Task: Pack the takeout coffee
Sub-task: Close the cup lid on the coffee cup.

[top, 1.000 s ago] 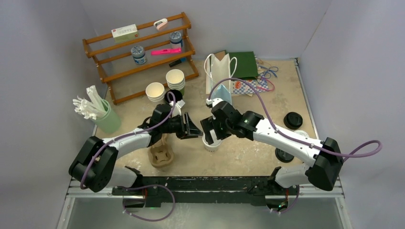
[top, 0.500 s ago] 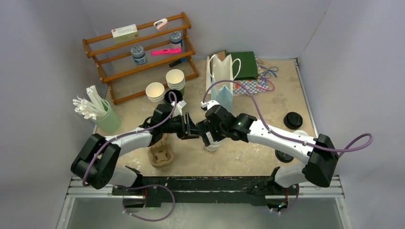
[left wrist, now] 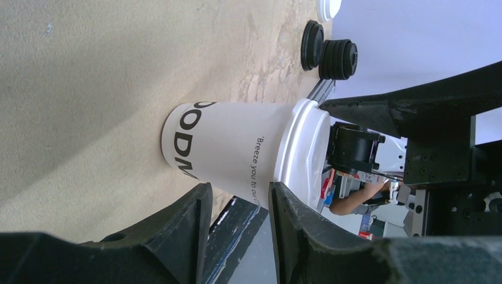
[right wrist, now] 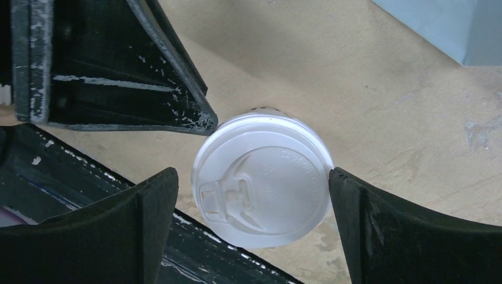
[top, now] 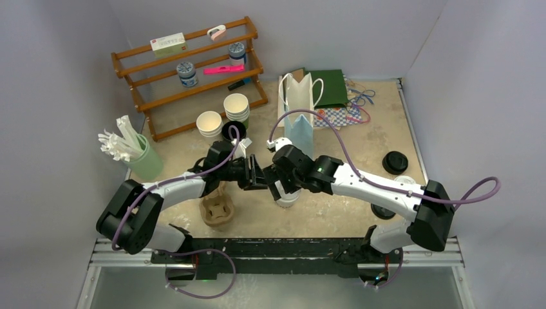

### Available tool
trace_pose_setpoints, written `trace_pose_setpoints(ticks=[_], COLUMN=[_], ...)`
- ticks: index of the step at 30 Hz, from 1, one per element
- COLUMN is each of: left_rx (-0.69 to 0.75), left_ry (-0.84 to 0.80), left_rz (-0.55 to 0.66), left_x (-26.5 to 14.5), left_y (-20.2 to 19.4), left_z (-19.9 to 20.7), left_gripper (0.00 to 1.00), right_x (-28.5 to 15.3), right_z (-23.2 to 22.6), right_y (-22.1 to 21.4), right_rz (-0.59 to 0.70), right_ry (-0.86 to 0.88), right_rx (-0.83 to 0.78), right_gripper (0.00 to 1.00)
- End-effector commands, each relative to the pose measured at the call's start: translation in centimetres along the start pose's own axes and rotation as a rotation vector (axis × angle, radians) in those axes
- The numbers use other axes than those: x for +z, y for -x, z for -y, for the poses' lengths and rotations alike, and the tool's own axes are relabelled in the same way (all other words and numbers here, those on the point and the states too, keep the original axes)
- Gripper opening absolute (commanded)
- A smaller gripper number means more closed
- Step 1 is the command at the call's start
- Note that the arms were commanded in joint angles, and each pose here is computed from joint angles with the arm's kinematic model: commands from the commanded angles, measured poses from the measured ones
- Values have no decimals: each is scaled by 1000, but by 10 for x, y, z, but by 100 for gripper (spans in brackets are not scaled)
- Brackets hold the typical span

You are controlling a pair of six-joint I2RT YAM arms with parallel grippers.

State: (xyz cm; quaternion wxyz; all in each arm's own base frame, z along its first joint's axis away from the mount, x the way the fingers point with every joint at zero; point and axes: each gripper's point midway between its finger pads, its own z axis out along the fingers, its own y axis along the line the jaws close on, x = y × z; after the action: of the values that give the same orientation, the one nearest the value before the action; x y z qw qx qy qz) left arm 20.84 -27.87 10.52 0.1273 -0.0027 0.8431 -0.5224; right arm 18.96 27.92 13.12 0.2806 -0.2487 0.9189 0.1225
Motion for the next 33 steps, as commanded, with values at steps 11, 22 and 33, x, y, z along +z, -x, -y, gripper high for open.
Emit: trace_pose_setpoints(ticks=[11,22,33], left_rx=[84,80,78], left_ry=[24,-8,-40], left_rz=[26,33,32], left_x=[-9,-9,-8], left_y=[10,13,12], left_z=[11,19,25], left_gripper=[41,41,42], right_x=[-21,-20,-9], right_z=[-2,3,-7], right_y=[9,-3,-13], right_rz=[49,30,-14], right_ry=[9,7,48], right_rx=[-25,-36,-41], right_gripper=[99,99,98])
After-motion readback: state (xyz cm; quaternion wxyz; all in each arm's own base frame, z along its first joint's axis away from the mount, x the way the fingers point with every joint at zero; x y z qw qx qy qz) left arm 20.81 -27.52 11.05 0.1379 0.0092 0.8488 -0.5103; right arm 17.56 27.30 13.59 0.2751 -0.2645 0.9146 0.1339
